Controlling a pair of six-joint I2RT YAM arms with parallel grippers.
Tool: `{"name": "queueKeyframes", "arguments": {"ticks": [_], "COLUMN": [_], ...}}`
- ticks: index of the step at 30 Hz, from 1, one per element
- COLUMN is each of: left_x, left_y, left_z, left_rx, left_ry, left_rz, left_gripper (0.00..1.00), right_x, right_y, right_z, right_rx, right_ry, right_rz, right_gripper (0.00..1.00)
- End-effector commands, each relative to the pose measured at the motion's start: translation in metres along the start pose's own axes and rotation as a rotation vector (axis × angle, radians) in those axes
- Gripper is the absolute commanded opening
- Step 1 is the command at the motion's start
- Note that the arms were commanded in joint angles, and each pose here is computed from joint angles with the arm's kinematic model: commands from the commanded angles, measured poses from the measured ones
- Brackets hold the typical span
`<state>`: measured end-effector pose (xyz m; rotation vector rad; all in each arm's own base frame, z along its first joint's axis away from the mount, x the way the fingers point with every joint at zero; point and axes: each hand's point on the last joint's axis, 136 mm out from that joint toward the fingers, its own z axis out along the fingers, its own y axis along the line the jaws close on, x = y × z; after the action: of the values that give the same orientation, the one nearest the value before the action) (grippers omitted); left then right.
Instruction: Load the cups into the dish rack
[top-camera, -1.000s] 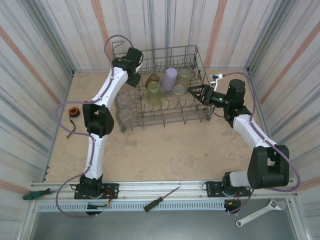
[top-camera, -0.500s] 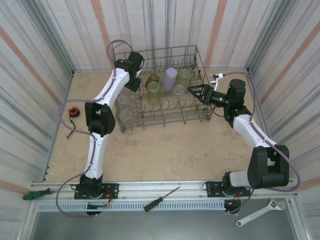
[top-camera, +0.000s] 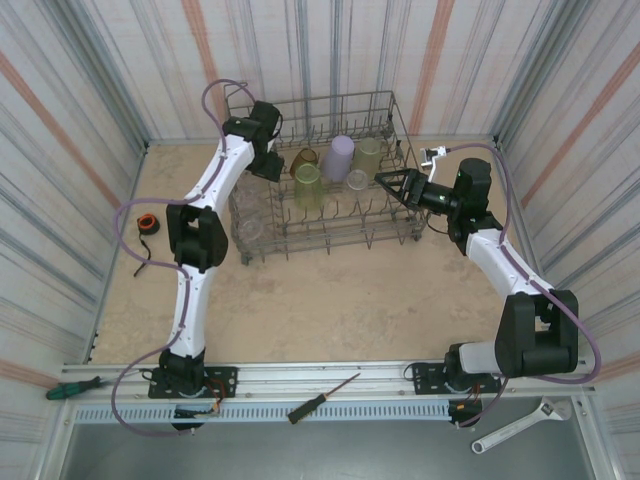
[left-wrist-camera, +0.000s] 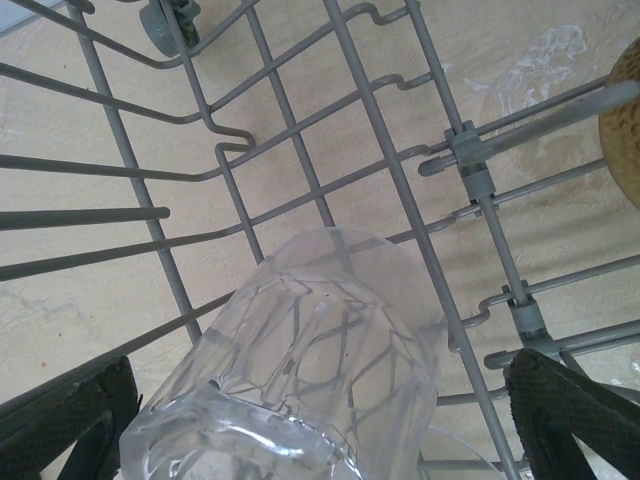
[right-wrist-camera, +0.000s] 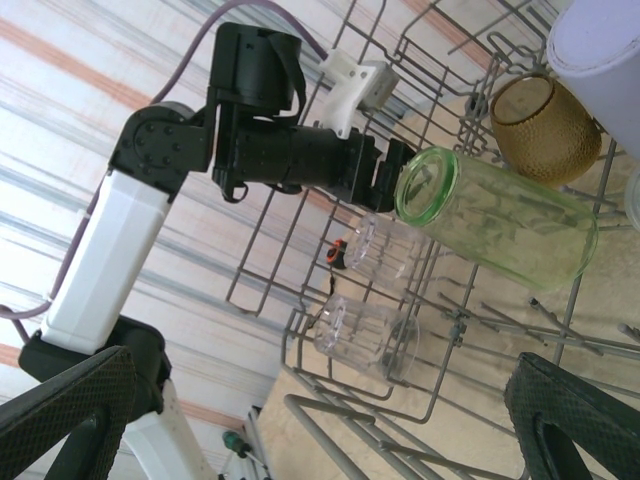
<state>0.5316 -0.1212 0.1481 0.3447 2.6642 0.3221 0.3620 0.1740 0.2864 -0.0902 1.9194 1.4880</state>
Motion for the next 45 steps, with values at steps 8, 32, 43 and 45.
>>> {"name": "queueKeyframes", "arguments": {"ticks": [8, 32, 43, 45], "left_x": [-0.036, -0.084, -0.079, -0.074], "left_y": [0.016, 0.031, 0.046, 0.051], "left_z": [-0.078, -0.153, -0.195, -0.204], "left_rx": [0.103, 0.209, 0.21, 0.206], "left_ry": [-0.23, -0.516, -0.576, -0.588], "left_rz": [-0.163, -0.276, -0.303, -0.314], "left_gripper": [0.99, 0.99, 0.99, 0.99], "right_x": [-0.001, 0.003, 0.0, -0.003], "right_y": [0.014, 0.019, 0.022, 0.022], "right_z": [-0.01, -0.02, -0.024, -0.027], "right_rx": [-0.001, 0.007, 0.02, 0.029], "right_ry": [-0.015, -0.016, -0.032, -0.041], "right_rz": [-0.016, -0.022, -0.038, -0.043], "right_gripper": [0.99, 0.99, 0.99, 0.99]}}
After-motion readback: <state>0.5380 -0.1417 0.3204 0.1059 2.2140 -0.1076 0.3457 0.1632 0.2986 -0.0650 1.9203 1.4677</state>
